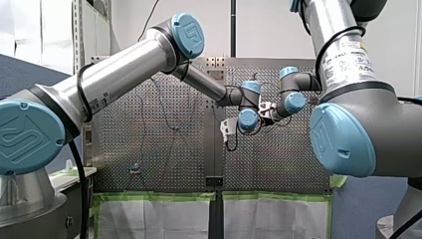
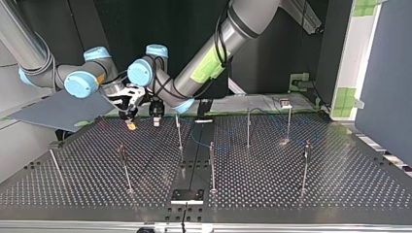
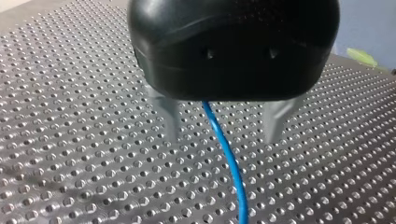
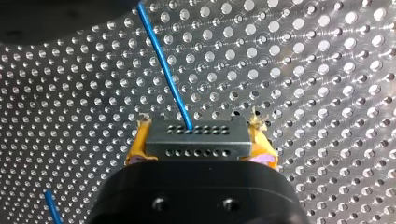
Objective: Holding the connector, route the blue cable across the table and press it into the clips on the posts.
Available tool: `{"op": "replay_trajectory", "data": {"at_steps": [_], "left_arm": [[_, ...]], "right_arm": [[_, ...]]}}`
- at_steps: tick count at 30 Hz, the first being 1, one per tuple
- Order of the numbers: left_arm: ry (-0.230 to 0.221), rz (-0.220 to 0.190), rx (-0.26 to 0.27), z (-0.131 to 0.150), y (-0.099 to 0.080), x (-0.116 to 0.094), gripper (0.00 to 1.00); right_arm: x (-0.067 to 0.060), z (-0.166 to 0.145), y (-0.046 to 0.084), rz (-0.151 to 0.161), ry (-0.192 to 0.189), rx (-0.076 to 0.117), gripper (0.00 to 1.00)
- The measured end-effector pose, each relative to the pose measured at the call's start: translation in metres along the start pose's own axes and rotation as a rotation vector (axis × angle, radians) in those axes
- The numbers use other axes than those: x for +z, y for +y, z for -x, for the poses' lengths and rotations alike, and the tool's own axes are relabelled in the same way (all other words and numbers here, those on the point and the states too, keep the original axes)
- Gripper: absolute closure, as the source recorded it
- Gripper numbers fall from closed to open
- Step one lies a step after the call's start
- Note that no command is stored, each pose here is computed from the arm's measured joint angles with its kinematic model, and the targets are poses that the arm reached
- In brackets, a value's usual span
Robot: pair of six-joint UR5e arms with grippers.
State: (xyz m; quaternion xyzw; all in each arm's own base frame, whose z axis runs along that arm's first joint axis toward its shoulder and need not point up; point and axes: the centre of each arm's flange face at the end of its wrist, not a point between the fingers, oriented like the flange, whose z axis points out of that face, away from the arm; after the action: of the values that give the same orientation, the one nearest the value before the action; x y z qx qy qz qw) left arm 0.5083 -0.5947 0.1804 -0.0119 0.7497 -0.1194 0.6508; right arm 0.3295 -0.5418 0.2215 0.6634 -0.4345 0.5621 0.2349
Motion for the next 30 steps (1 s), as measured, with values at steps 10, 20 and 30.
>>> {"op": "replay_trajectory", "data": {"at_steps": [10, 20, 30], "left_arm": [[-0.001, -0.002, -0.002, 0.0, -0.001, -0.001, 1.0], [0.02, 0.026, -0.015, 0.001, 0.006, -0.001, 1.0], [0.021, 0.087, -0.022, 0.029, 0.01, -0.013, 1.0]], "right_arm": [[0.0, -0.001, 0.003, 0.004, 0.002, 0.002, 1.0], [-0.006, -0.023, 0.005, 0.01, 0.039, -0.001, 1.0], [-0.022, -0.068, -0.004, -0.006, 0.109, -0.004, 1.0]]}}
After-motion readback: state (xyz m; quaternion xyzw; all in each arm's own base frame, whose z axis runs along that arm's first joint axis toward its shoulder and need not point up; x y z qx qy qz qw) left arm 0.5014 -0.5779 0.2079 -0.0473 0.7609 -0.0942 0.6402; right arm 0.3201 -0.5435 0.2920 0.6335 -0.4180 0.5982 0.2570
